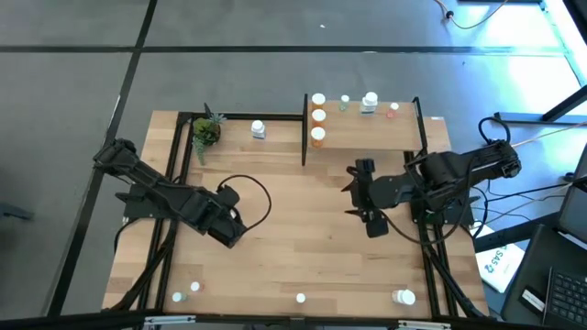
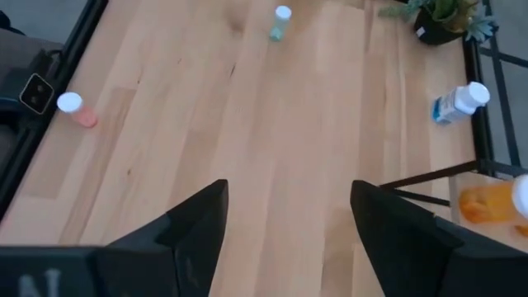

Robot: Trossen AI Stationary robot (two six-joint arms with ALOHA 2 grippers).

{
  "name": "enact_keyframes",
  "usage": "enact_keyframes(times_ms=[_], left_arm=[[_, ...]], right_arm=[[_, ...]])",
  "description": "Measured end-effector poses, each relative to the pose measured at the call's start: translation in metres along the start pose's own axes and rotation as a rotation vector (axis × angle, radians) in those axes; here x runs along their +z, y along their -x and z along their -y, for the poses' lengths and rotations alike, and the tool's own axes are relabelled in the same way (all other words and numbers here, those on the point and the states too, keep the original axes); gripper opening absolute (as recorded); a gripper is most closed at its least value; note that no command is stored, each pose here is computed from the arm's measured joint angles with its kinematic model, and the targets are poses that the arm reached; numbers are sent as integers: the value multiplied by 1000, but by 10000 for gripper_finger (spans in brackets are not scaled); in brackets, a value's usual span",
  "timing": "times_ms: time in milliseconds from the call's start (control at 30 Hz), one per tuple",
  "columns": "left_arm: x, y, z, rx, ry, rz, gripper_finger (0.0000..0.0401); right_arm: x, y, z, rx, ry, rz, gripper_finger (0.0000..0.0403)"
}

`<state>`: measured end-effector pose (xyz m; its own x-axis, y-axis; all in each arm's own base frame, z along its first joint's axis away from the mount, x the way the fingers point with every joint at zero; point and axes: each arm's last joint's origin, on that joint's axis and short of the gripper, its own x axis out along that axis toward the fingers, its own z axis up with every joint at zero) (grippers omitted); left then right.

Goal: Pick and place medicine bottles onto shelf by color

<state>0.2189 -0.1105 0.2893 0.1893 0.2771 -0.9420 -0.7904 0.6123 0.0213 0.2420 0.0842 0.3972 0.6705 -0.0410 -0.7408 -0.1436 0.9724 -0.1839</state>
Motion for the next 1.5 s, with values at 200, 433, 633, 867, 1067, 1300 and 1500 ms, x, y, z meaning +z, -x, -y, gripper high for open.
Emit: enact_keyframes(times_ms=[200,433,633,867,1067,1300,1500], left_arm=[[-8,-35,1,-7,0,-47,315],[-13,-66,-6,14,14,-75,315],[-14,-86,-13,41,-6,-83,315],[-10,-100,-15,7,0,-72,315],[-9,-105,-17,-1,4,-98,315],[-8,-105,-17,2,63,-100,315],[-8,-105,-17,4,64,-93,315]], right_arm=[[0,-2,-1,17,-1,6,257],[1,-2,-1,23,-5,13,257],[1,-2,-1,23,-7,14,257],[1,-2,-1,23,-7,18,257],[1,-2,-1,23,-6,18,257],[1,-2,-1,23,-6,18,257],[1,-2,-1,23,-4,18,257]])
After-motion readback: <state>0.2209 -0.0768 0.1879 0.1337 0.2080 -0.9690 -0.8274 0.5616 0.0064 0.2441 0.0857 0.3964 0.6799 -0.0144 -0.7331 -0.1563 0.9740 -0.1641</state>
